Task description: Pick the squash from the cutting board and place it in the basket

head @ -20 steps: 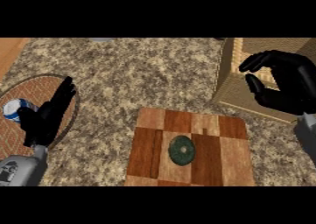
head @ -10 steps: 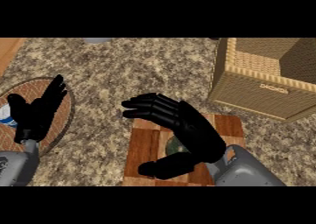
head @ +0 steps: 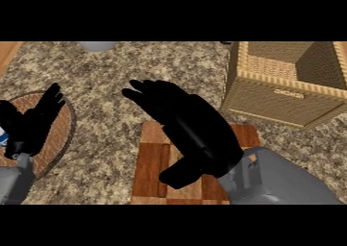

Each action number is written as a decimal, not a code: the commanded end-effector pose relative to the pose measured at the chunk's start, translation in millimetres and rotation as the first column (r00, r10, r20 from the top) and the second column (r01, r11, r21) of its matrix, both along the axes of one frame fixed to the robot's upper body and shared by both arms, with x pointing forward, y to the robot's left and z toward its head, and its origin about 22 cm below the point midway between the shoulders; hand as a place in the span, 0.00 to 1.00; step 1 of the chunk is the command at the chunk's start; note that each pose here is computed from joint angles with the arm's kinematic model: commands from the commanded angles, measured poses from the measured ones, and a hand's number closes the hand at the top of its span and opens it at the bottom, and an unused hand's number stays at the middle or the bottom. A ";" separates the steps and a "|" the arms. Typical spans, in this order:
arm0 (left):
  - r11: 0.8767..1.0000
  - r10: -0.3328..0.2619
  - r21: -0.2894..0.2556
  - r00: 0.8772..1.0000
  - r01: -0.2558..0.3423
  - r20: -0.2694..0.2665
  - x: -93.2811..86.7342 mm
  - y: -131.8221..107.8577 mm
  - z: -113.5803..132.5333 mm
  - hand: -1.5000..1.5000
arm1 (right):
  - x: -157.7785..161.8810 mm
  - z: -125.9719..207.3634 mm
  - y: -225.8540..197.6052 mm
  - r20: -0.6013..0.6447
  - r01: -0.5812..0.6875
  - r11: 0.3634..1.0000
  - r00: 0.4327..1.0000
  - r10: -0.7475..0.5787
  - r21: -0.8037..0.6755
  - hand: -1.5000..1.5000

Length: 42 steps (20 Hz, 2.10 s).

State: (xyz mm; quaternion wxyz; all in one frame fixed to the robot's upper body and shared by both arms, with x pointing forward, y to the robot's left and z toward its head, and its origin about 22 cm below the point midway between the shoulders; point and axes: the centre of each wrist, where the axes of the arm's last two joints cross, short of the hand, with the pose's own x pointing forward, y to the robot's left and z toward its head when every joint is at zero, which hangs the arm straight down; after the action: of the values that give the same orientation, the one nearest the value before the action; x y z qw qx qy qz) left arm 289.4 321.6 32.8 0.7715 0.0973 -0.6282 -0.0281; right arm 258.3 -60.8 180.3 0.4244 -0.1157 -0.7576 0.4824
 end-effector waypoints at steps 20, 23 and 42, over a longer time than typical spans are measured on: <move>1.000 -0.003 -0.004 1.000 0.003 0.020 13.7 0.2 16.5 0.50 | -14.5 110.2 -105.6 -0.279 0.063 0.947 0.948 -0.155 -0.315 0.00; 1.000 -0.005 -0.005 1.000 0.005 0.022 -7.4 0.8 6.0 0.50 | -38.8 112.3 -120.7 -0.238 0.109 0.963 0.957 -0.168 -0.245 0.00; 1.000 -0.029 -0.005 0.999 0.029 0.012 11.7 -9.1 -5.6 0.50 | -15.9 -62.1 -83.5 -0.243 0.123 0.992 0.963 -0.117 0.011 0.00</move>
State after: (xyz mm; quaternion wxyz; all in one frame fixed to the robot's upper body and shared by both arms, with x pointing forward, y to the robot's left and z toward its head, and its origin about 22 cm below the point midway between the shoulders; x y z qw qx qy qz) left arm 295.9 319.0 31.2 0.7659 0.0878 -0.6359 -0.0358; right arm 235.7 -154.9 143.1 0.5372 -0.1166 -0.6801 0.4851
